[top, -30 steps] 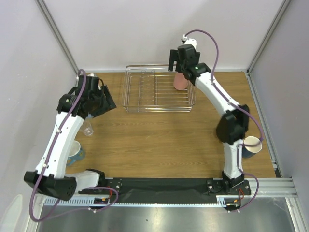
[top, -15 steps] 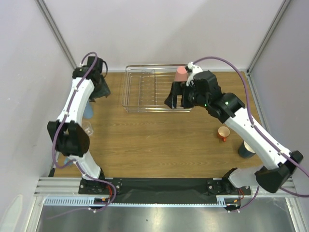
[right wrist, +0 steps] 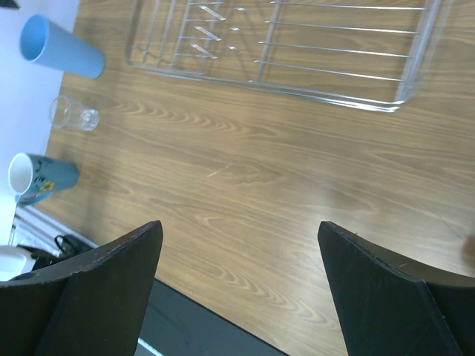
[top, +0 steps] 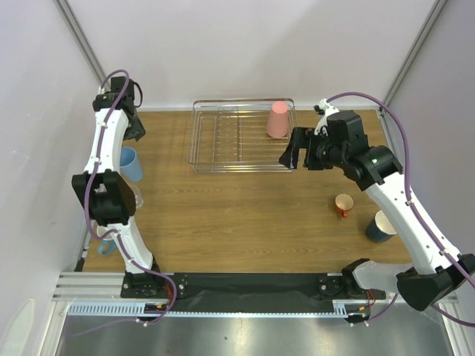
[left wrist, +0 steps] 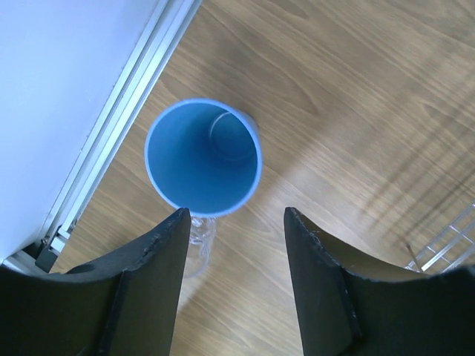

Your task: Load the cups into the dish rack

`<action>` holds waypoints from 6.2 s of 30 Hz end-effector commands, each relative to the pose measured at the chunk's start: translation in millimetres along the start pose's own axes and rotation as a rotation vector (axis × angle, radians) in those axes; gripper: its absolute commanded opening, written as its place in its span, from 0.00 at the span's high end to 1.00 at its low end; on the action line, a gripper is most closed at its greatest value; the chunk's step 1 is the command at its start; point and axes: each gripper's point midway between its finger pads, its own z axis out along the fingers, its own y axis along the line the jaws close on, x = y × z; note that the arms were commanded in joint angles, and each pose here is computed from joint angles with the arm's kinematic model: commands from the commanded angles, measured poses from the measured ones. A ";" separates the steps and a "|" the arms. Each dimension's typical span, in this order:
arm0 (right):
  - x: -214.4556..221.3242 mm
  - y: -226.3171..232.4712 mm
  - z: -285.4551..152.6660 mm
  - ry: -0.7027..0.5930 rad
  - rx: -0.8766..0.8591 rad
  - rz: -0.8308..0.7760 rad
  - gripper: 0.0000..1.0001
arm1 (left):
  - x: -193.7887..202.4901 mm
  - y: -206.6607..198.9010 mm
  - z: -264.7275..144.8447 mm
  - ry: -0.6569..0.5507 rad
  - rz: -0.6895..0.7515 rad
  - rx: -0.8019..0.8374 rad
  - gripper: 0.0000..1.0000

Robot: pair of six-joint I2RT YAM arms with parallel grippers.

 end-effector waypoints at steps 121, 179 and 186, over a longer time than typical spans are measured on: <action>-164.6 119.5 -70.3 -0.684 -0.622 0.317 1.00 | 127.2 -147.1 -426.3 0.146 -0.603 1.956 0.00; -164.4 -65.6 338.9 -0.601 0.379 -0.282 0.98 | 145.7 -7.4 -187.5 -0.186 0.090 0.676 0.09; -159.8 -69.0 350.0 -0.597 0.379 -0.279 0.96 | 143.1 -3.5 -189.2 -0.188 0.094 0.657 0.09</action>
